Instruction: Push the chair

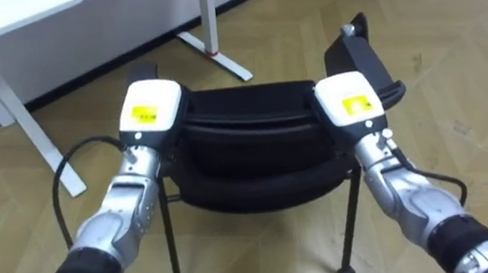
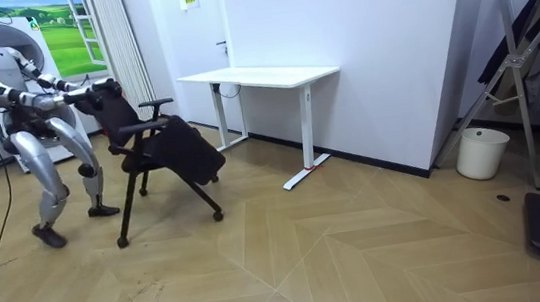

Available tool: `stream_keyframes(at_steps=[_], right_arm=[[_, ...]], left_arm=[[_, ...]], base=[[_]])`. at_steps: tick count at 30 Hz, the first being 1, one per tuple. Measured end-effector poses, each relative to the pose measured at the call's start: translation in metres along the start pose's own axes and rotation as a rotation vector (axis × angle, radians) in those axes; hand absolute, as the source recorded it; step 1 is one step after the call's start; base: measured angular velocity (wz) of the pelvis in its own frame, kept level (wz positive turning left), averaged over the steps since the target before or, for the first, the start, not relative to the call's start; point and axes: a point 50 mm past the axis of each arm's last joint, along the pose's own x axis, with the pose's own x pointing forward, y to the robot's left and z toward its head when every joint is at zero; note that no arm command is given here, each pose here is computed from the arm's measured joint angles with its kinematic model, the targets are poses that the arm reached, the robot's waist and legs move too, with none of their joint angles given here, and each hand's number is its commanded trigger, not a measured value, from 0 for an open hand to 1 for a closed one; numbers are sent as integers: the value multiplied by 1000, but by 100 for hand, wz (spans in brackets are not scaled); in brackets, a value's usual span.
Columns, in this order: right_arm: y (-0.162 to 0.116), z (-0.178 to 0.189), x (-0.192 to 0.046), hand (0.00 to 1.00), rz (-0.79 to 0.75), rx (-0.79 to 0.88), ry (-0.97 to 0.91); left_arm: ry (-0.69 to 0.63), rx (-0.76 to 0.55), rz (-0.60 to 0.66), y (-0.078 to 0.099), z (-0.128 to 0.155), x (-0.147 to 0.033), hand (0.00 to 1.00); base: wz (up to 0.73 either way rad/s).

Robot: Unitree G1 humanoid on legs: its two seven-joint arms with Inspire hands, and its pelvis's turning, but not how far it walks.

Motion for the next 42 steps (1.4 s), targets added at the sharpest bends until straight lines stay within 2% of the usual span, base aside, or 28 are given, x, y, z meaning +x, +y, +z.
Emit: stream_keyframes(at_steps=[3, 9, 14, 26, 30, 35, 42], right_arm=[[-4, 3, 4, 100, -25, -3, -9], [-4, 4, 5, 100, -15, -17, -20], [-14, 5, 17, 100, 19, -43, -43], [-8, -5, 10, 100, 66, -21, -35], [-14, -8, 13, 100, 24, -24, -33], [-28, -12, 21, 100, -58, -19, -9], [-19, -13, 12, 100, -69, -20, 4]], left_arm=[[0, 3, 10, 3, -4, 4, 100], [35, -26, -2, -5, -5, -2, 100], [82, -48, 25, -9, -4, -6, 100], [88, -74, 16, -16, 6, -9, 100], [76, -69, 48, -8, 7, -1, 100], [43, -41, 113, 13, 10, 18, 100], [36, -40, 106, 6, 13, 12, 100]], base=[[41], [34], [-7], [18], [6], [5], [-3]])
